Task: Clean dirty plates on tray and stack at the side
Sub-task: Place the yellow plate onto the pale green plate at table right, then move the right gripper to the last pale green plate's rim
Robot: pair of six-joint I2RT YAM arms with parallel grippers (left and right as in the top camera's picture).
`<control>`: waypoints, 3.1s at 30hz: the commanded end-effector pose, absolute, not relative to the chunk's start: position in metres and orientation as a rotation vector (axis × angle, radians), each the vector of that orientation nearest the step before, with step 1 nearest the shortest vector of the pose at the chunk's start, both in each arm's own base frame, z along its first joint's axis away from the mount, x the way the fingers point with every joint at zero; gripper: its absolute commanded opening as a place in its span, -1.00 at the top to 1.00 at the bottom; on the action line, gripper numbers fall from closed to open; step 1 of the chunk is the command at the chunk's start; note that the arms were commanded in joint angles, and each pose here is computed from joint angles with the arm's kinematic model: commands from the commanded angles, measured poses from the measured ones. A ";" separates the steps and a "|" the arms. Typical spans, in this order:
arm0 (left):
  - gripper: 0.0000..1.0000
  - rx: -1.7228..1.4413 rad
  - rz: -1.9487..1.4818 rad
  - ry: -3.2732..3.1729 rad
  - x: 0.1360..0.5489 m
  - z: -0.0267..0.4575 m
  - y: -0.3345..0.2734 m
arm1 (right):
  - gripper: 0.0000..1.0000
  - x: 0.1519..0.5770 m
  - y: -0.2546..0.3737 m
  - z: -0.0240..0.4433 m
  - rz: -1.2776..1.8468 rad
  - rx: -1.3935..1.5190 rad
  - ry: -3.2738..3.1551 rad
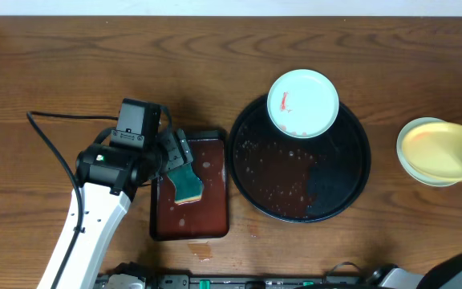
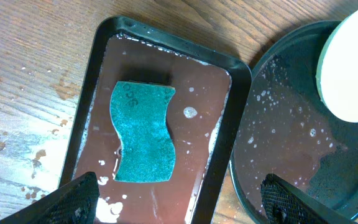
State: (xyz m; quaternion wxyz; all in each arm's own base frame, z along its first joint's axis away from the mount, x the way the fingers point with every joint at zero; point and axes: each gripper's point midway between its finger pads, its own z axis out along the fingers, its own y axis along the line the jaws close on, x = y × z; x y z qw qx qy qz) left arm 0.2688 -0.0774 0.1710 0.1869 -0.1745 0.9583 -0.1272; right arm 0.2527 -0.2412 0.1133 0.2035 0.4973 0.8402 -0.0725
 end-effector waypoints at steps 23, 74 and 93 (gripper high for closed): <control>-0.68 -0.476 -0.364 2.702 0.269 0.171 -0.078 | -0.06 0.377 0.035 0.147 0.070 0.026 2.545; -0.68 -0.476 -0.364 2.702 0.269 0.171 -0.078 | 0.98 0.226 -0.241 0.028 -0.466 1.617 2.541; -0.68 -0.476 -0.364 2.702 0.269 0.171 -0.078 | 0.53 0.361 -0.037 0.154 0.354 0.265 2.504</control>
